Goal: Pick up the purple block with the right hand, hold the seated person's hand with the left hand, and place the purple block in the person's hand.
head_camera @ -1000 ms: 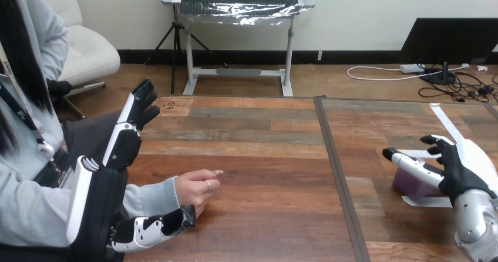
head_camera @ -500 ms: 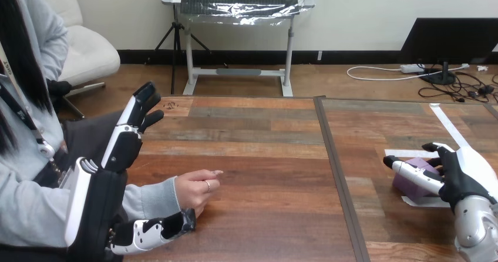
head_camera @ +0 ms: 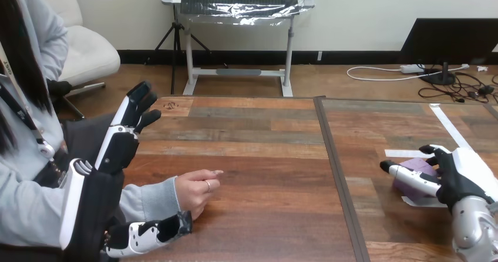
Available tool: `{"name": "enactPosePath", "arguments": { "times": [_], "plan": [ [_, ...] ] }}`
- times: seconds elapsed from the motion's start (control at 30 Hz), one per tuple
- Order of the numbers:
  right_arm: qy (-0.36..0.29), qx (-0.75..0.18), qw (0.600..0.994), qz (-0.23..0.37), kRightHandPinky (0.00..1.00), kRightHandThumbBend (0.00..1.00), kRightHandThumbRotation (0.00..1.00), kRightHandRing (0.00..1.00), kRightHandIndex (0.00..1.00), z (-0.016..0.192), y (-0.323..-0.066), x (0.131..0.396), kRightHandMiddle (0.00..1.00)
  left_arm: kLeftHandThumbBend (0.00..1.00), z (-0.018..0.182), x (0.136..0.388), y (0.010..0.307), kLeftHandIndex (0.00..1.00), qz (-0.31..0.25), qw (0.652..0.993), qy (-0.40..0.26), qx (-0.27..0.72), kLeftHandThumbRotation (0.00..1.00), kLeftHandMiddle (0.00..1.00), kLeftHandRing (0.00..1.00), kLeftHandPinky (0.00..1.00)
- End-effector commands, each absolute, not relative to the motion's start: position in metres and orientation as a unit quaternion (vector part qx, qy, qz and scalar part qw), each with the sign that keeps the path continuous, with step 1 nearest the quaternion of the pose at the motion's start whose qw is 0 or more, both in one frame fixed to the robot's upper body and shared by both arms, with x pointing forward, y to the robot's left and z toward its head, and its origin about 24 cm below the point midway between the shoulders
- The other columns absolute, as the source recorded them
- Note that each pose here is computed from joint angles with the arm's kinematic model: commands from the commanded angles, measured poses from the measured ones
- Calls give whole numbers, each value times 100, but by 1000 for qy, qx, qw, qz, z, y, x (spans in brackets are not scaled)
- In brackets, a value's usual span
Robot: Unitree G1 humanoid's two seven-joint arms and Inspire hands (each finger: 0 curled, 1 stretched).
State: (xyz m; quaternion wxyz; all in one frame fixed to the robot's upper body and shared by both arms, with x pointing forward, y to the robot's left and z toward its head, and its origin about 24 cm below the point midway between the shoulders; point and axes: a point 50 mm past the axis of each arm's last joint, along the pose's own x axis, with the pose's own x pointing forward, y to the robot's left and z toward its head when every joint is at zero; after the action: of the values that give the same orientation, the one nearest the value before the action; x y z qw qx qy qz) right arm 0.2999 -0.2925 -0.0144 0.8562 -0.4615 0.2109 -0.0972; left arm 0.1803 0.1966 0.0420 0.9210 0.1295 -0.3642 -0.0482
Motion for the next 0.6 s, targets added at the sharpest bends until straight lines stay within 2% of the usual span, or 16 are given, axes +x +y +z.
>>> {"name": "enactPosePath", "arguments": {
  "times": [0.0, 0.33, 0.5, 0.57],
  "plan": [
    [218, -467, 854, -78, 73, 95, 75, 85, 87, -18, -279, 305, 86, 100, 58, 185, 195, 93, -59, 903, -405, 133, 67, 95, 92, 85],
    [219, -510, 828, -76, 72, 94, 72, 83, 86, -24, -273, 302, 85, 100, 60, 182, 193, 93, -58, 903, -407, 126, 67, 95, 92, 84],
    [203, -570, 792, -87, 61, 94, 61, 71, 80, -26, -269, 300, 74, 100, 61, 180, 192, 93, -57, 903, -409, 118, 67, 95, 92, 84],
    [193, -589, 779, -92, 49, 94, 55, 58, 73, -26, -268, 300, 62, 100, 61, 180, 192, 93, -57, 903, -409, 116, 67, 96, 92, 84]
  ]
}}
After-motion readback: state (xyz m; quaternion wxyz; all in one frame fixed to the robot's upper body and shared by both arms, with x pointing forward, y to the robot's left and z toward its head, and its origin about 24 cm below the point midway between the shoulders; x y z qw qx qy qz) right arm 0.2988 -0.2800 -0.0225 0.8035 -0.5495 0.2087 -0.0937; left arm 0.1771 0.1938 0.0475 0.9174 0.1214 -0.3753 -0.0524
